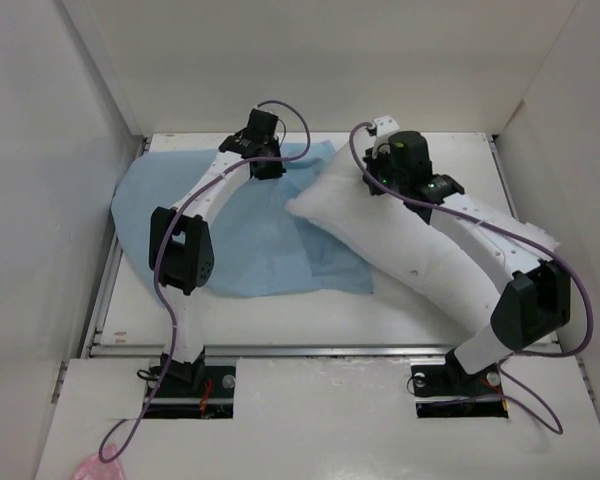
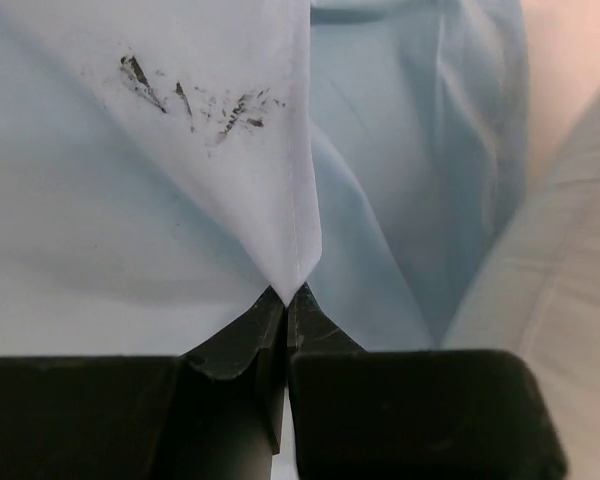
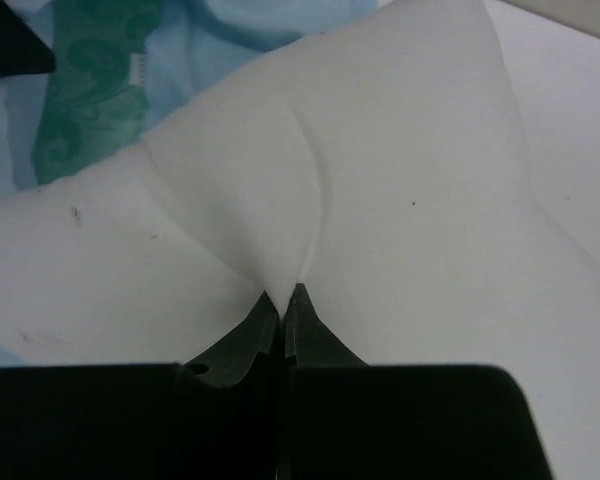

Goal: Put the pillow into the pillowcase

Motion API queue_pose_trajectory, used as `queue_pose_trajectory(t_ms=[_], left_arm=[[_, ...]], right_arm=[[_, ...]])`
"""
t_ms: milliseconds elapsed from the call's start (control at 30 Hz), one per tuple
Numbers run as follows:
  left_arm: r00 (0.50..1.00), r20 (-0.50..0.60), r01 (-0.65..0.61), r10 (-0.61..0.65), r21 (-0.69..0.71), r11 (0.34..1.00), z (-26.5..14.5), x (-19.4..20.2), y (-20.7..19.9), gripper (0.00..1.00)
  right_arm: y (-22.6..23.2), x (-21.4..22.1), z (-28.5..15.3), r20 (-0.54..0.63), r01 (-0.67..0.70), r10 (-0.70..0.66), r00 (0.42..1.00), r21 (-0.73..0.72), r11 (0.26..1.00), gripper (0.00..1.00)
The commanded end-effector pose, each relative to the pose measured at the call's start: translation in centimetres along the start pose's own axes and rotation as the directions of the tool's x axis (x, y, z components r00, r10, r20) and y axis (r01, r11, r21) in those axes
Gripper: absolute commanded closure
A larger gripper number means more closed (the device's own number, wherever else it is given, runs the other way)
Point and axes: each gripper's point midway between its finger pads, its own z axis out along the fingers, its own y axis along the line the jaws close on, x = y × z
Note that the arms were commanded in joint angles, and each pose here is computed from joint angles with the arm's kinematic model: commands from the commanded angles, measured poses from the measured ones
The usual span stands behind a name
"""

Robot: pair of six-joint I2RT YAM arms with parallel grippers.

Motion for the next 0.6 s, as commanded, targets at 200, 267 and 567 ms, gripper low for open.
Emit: queue_pose_trajectory(t_ms=[200, 267, 567], left_arm=[[0.997, 0.056, -0.054, 0.049, 0.102, 0.993, -7.0, 0.4, -2.2, 1.00], [0.997, 0.068, -0.042, 0.037, 0.077, 0.996, -7.7, 0.3, -1.7, 1.00], [0.995, 0.098, -0.034, 0.023, 0.116, 0.993, -9.4, -0.8, -2.6, 1.00]], right_arm=[[0.9, -6.2, -0.1, 0.174, -0.019, 0.000, 0.985, 0.110, 0.994, 1.00], [0.5, -5.8, 0.3, 0.163, -0.021, -0.001, 0.987, 0.136, 0.990, 1.00], [0.9, -7.0, 1.3, 0.177, 0.013, -0.042, 0.983, 0.160, 0.987, 1.00]])
